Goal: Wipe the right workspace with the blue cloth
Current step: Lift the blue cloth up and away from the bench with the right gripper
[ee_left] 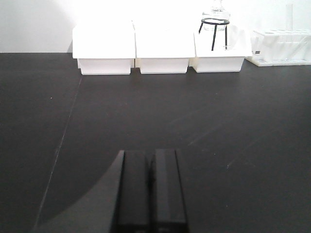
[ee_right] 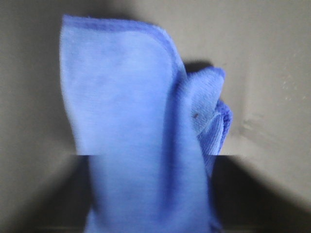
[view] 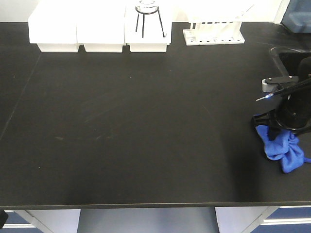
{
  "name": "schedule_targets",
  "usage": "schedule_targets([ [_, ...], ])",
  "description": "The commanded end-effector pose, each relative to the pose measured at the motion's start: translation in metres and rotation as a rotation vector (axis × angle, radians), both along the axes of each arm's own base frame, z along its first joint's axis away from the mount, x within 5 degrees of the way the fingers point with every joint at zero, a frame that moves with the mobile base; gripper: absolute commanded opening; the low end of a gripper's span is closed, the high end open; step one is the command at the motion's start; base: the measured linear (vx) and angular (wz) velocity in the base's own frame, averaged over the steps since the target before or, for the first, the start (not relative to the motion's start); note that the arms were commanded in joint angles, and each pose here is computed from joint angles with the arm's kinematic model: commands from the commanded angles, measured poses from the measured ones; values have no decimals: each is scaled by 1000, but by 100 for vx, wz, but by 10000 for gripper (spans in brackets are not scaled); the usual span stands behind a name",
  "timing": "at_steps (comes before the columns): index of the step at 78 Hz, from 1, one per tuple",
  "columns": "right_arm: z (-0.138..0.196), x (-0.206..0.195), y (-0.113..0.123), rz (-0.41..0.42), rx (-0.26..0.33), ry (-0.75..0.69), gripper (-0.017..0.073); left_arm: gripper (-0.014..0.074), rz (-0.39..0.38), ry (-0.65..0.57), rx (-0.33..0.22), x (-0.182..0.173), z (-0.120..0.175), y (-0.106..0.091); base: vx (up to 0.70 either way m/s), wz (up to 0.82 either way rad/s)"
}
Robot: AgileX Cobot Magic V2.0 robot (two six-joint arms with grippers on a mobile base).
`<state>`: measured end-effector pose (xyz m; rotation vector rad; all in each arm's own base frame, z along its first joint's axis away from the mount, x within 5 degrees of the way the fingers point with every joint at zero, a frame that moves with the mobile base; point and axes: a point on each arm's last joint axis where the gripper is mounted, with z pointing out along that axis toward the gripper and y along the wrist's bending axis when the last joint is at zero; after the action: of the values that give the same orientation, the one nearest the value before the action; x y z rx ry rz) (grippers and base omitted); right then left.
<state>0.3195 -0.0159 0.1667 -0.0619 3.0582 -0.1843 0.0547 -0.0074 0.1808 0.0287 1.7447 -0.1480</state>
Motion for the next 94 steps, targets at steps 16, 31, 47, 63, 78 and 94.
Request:
schedule_targets([
  [16,41,1,-2,21,-21,-142,-10,-6,8,-115,-17,-1,16,1,0,0],
  [31,101,-21,-1,30,-28,-334,-7,-6,8,-115,-17,-1,16,1,0,0],
  [47,172,-72,1,15,-17,-561,-7,-6,8,-115,-17,-1,16,1,0,0],
  [63,215,-139,6,-14,38,-660,-7,-6,8,-115,-17,-1,16,1,0,0],
  [78,235,-191,8,-20,55,-739,-7,-6,8,-115,-17,-1,16,1,0,0],
  [94,245,-217,7,-18,45,-826,-7,-6,8,-115,-17,-1,16,1,0,0],
])
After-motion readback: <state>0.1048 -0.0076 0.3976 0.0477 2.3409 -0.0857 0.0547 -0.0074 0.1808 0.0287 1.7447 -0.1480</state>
